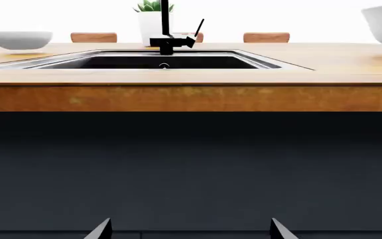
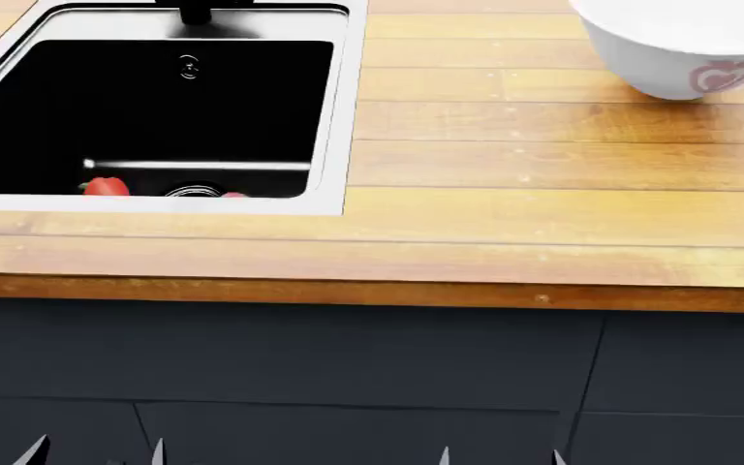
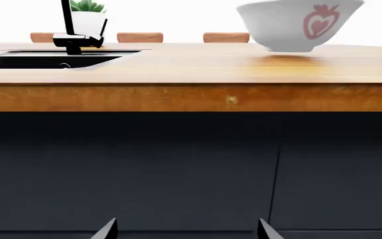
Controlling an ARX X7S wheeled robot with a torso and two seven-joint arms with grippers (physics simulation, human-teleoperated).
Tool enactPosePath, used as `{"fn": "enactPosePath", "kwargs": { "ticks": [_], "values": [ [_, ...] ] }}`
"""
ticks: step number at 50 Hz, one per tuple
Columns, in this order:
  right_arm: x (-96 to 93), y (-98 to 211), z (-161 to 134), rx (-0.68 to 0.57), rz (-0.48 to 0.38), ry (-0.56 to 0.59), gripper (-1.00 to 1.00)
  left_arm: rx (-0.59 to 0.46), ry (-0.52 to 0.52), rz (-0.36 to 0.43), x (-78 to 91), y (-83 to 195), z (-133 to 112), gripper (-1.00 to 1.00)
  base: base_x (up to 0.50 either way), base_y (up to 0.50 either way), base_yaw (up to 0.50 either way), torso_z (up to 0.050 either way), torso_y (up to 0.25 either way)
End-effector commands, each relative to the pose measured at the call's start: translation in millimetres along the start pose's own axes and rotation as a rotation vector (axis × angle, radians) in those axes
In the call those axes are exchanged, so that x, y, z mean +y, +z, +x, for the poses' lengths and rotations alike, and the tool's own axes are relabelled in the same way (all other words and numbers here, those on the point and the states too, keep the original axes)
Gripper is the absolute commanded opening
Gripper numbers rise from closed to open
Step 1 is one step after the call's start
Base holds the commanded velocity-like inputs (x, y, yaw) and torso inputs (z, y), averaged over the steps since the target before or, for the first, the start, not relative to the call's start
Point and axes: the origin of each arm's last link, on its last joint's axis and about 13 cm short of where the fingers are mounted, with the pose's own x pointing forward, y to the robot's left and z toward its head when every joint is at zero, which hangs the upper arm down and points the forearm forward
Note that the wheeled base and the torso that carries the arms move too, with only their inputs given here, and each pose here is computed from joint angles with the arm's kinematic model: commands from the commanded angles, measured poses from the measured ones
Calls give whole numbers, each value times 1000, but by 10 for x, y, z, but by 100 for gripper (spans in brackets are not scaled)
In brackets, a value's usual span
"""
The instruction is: Pick the eggplants and mangos from the sink and place them in one bowl. Place the bell pepper in the other bowl. Then turn off the sink faucet.
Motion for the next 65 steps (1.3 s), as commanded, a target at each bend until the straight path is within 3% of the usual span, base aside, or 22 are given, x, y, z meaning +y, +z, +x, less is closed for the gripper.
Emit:
{"fn": "enactPosePath", "kwargs": {
  "ticks": [1, 15, 27, 56, 65],
  "values": [
    [5, -4, 2, 10, -5, -2, 100, 4, 9, 5, 8, -9, 1, 100, 0, 0, 0, 0, 0],
    [18, -22, -12, 16, -12, -7, 100, 7, 5, 39, 21, -9, -9, 100, 0, 0, 0, 0, 0],
    [-9, 3, -18, -11, -14, -24, 100, -9, 23, 9, 23, 24, 1, 100, 0, 10, 0, 0, 0],
    [15, 18, -25, -7, -51, -12, 100, 4, 30, -4, 32, 17, 4, 100, 11, 500, 0, 0, 0],
    [10, 20, -19, -15, -43, -23, 100, -13, 25, -14, 26, 36, 7, 100, 1, 41, 0, 15, 0]
  ]
}}
